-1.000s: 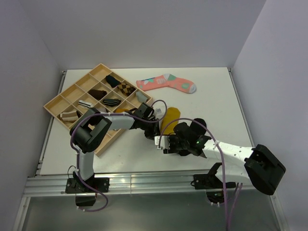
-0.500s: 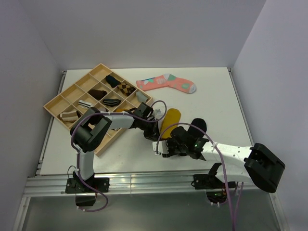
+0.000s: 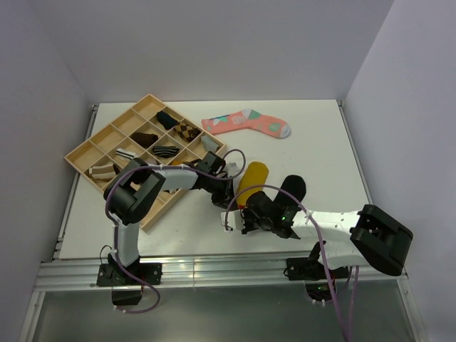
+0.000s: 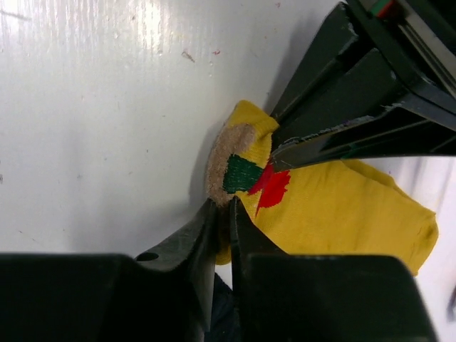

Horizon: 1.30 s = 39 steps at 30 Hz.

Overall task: Roll the socks
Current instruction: Roll the sock at the center of the board.

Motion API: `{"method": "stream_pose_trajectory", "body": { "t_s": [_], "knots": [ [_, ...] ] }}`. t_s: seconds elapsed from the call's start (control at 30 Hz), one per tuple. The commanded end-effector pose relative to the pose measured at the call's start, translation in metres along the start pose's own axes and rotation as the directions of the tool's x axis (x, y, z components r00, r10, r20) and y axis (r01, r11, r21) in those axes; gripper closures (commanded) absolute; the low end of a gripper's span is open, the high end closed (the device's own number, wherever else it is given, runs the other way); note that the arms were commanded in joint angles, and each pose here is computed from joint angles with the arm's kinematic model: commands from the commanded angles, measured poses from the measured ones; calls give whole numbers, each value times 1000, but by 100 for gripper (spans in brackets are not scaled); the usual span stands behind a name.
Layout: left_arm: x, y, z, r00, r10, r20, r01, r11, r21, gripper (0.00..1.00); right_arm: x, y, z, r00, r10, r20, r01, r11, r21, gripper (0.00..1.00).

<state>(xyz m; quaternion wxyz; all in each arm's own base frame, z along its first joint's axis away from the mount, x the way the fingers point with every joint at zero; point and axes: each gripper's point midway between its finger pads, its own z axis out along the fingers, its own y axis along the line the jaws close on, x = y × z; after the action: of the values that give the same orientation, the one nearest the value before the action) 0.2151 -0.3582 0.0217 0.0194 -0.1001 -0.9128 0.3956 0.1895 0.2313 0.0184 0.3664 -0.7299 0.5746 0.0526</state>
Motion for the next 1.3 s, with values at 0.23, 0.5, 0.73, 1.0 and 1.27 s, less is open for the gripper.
{"method": "stream_pose_trajectory", "body": {
  "t_s": [0.23,0.5,0.73,1.0,1.27],
  "knots": [
    [-5,-6,-21,981,-97,167,92,995,32,79,-23,17,-15,980,193,52,-177,959,-221,90],
    [-26,-17,-50,906,-138,399,119,990,72,72,-25,11,-23,922,388,23,-341,837,-428,90],
    [-34,-3,-72,813,-104,573,101,994,36,69,-22,10,-38,794,595,-121,-513,551,-658,90],
    [-40,-15,-95,660,158,734,-144,986,-82,64,-5,-12,-38,586,740,-329,-649,186,-738,92],
    [-27,-42,-79,557,484,675,-526,835,-164,54,18,-21,-25,472,768,-433,-716,47,-697,92]
  ]
}}
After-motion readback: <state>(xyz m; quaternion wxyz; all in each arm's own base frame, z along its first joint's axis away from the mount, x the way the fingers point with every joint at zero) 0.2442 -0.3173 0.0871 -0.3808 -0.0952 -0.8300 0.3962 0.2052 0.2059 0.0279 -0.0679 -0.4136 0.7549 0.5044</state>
